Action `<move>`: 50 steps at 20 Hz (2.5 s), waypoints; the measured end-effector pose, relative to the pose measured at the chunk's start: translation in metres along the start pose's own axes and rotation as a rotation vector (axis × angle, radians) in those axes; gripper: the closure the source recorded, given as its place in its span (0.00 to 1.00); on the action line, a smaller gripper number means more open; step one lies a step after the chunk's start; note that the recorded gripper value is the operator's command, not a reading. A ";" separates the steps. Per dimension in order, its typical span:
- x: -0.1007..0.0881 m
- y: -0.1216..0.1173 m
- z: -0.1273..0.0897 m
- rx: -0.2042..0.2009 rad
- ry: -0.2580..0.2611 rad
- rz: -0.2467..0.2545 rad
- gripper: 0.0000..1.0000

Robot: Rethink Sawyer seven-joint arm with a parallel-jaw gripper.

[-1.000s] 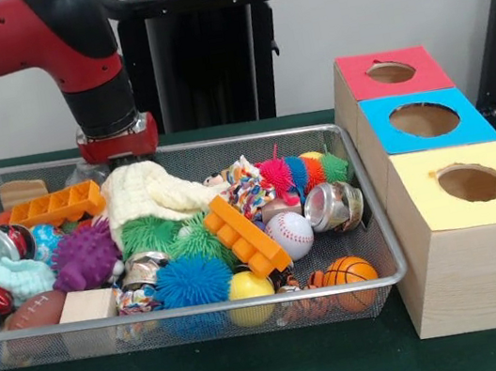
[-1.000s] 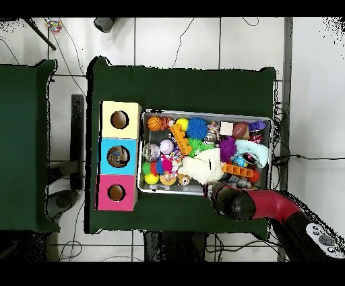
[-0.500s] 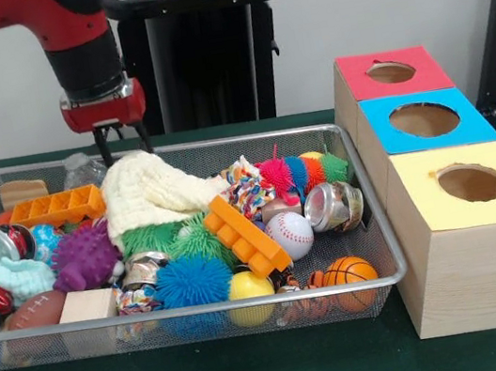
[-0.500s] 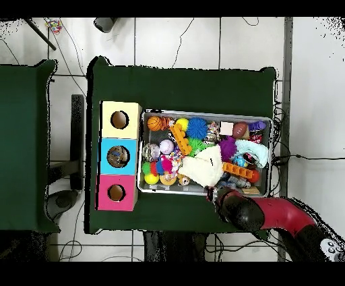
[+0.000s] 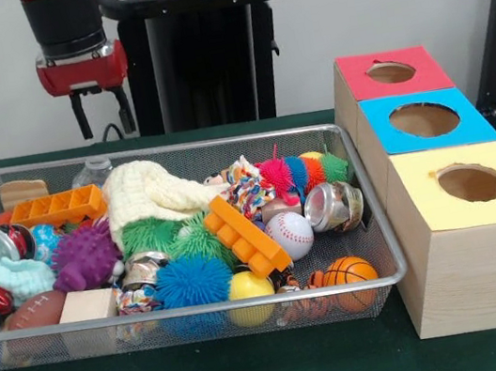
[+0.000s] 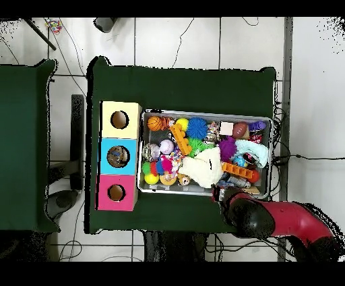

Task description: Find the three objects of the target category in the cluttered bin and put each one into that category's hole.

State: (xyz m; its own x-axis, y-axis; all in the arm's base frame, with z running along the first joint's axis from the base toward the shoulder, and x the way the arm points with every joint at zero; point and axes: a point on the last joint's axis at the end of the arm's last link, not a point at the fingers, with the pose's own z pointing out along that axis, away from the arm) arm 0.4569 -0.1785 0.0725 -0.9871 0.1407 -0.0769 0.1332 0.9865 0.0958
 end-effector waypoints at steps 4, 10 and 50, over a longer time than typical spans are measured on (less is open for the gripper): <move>-0.004 0.004 -0.003 -0.002 -0.004 -0.014 0.00; -0.005 0.010 0.001 -0.017 0.006 -0.023 0.00; 0.006 -0.011 0.019 -0.069 0.046 0.053 0.00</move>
State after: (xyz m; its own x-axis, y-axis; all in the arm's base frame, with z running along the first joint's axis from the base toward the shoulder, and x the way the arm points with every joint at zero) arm 0.4512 -0.1869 0.0517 -0.9822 0.1865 -0.0239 0.1800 0.9694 0.1671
